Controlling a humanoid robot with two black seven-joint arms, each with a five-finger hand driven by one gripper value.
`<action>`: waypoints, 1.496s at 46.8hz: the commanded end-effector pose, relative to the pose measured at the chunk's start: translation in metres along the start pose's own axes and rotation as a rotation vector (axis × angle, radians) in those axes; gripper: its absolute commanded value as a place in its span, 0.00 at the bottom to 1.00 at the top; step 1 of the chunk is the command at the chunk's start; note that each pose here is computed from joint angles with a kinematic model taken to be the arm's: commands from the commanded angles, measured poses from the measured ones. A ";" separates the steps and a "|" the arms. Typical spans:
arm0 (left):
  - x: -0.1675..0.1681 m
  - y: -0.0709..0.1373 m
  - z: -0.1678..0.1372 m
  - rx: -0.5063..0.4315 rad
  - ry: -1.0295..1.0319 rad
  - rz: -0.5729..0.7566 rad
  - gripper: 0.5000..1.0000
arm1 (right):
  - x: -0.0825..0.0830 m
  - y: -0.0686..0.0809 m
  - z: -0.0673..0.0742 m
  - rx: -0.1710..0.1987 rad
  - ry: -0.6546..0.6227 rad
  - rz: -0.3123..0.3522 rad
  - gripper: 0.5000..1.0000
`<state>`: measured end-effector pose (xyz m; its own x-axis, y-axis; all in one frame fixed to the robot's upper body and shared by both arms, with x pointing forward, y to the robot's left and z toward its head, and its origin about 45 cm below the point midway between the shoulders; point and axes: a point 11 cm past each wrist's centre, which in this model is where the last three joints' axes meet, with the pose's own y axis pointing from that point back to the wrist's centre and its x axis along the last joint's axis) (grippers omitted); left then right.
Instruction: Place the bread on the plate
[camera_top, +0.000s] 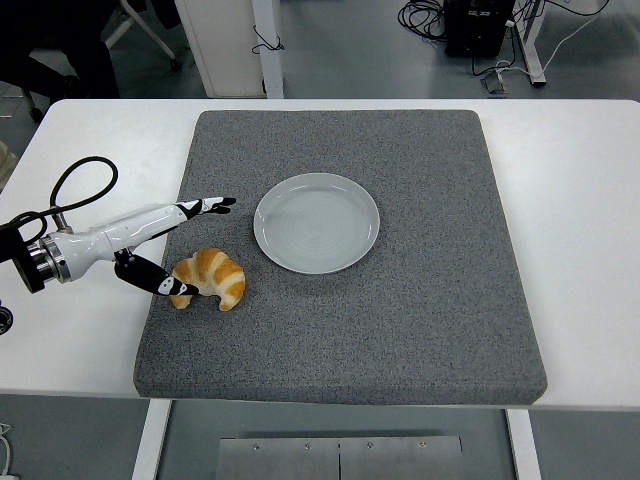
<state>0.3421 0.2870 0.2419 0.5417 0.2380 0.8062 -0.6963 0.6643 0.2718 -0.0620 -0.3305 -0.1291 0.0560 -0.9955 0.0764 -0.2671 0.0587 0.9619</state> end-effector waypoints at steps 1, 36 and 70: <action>-0.008 -0.001 -0.002 0.003 -0.012 -0.007 0.87 | 0.000 0.000 0.000 0.000 -0.001 0.001 1.00; -0.028 -0.012 -0.017 0.037 0.015 0.005 0.87 | 0.000 0.000 0.000 0.000 0.000 0.000 1.00; -0.037 -0.019 -0.022 0.043 0.031 0.011 0.47 | 0.000 0.000 0.000 0.002 0.000 0.000 1.00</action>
<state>0.3455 0.2815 0.1955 0.5477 0.2680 0.7926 -0.7222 0.6298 0.2861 -0.0619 -0.3305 -0.1291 0.0561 -0.9955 0.0767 -0.2674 0.0590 0.9618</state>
